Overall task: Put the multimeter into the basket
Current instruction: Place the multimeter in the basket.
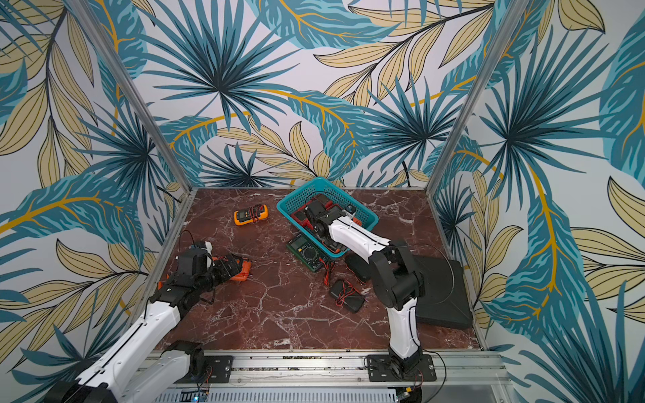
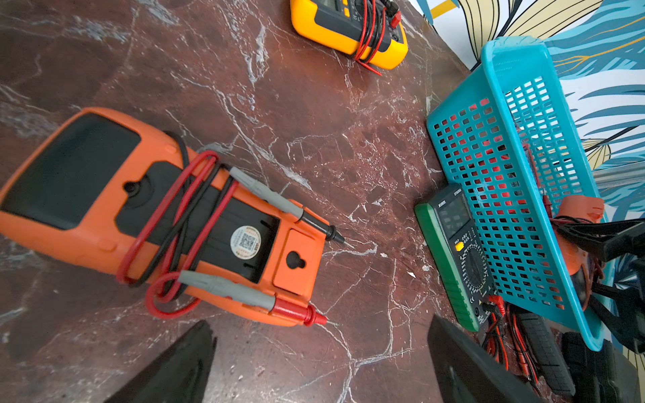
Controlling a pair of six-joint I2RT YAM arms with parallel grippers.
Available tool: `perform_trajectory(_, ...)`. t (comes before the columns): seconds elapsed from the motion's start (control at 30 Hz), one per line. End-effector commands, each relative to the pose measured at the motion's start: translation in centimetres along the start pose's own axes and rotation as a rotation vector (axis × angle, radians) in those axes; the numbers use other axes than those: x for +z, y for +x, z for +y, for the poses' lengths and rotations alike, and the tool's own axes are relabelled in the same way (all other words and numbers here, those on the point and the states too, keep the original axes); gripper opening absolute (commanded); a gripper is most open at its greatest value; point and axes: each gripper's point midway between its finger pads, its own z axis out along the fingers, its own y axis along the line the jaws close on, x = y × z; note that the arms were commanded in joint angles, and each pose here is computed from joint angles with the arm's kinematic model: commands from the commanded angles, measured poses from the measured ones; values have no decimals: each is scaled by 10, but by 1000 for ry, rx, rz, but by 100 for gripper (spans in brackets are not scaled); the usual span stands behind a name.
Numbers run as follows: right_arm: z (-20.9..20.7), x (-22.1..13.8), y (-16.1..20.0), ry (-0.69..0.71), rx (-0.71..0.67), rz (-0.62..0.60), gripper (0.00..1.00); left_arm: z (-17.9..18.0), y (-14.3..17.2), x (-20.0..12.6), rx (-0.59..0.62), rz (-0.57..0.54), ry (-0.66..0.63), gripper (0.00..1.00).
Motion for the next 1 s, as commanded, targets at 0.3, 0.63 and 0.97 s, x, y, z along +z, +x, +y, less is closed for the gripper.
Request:
perform_trajectory(0.3,-25,12,6,80,-31,6,39,-9,-14,-4,14,-42,24,100)
perform_trajectory(0.63,-21,22,1,85,-49,1,62,-8,-15,-7,20,-46,13,100)
perform_trajectory(0.97,-11,10,-11,34,-90,-14,99,-3,-18,-17,19,-77,-13,100)
